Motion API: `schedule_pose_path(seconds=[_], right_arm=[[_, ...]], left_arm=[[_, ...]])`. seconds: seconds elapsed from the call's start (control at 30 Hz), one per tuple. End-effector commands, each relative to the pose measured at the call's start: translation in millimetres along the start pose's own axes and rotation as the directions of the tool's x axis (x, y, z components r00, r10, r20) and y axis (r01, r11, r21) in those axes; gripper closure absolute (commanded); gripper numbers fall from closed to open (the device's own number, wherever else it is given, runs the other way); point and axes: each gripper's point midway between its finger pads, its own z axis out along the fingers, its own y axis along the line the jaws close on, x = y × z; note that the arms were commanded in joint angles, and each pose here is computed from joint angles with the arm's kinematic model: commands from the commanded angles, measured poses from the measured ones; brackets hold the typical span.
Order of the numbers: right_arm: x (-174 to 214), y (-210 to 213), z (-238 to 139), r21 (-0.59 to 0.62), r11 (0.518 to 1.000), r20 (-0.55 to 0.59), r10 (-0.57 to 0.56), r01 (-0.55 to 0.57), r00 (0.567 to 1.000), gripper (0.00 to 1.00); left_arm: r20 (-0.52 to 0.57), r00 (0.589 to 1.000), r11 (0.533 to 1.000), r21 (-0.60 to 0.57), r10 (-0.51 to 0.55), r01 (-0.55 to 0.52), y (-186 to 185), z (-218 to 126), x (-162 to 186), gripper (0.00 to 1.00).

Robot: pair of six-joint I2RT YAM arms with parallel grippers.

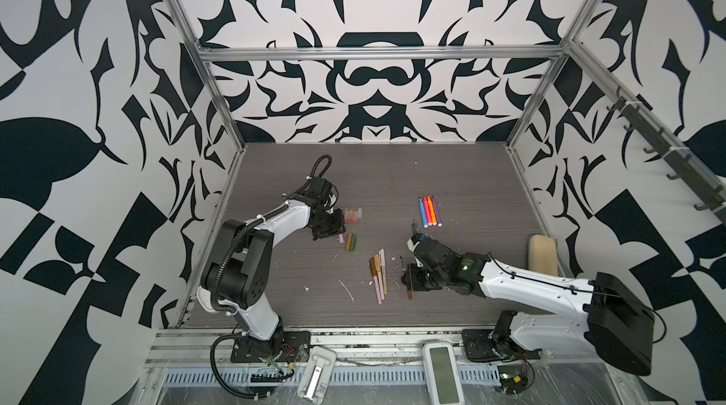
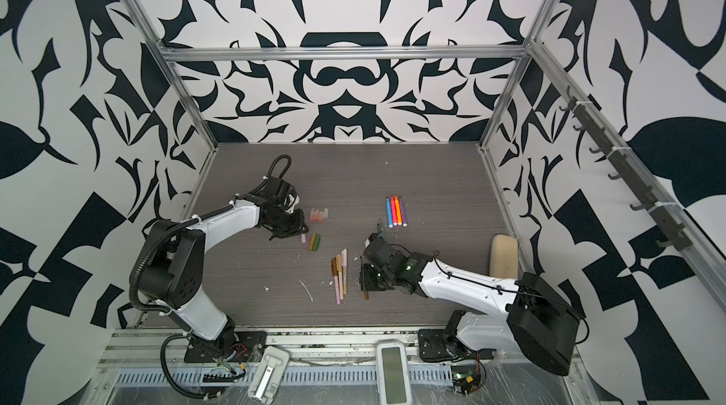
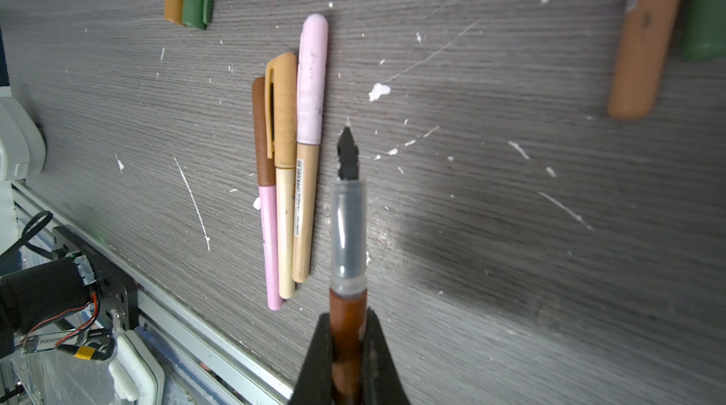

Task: Open the pen caps
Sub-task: 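Carry the pink cap with the left gripper toward the brown and green caps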

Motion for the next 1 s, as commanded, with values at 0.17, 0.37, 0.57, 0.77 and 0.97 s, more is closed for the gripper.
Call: schedule_pose_path(seconds=[0.17, 0.37, 0.57, 0.77, 0.97], right_arm=[[-14.4, 14.8, -5.8, -0.021, 1.000, 0.039, -0.012, 0.013, 0.999, 1.00], [-16.4, 17.4, -4.6, -0.020, 1.000, 0.036, -0.012, 0.013, 0.999, 1.00], [-16.9, 19.3, -2.6, -0.022, 1.000, 0.030, -0.016, 0.016, 0.999, 1.00], [-17.4, 19.1, -3.6, -0.016, 1.000, 0.031, -0.022, 0.022, 0.999, 1.00], [-16.4, 17.1, -2.7, -0.010, 1.000, 0.028, -0.022, 0.022, 0.999, 1.00]], left_arm=[[-0.047, 0.999, 0.998, -0.061, 0.019, -0.021, 11.7, 1.4, 9.2, 1.00], [-0.062, 0.998, 0.998, -0.057, 0.017, -0.021, 12.5, 6.3, 10.8, 1.00], [-0.065, 0.998, 0.998, -0.051, 0.018, -0.021, 10.8, 7.1, 9.1, 0.99], [-0.077, 0.997, 1.000, -0.014, 0.011, -0.012, 4.6, 12.0, 9.4, 0.95], [-0.090, 0.996, 1.000, 0.004, 0.002, -0.002, 2.6, 17.1, 9.9, 0.87]])
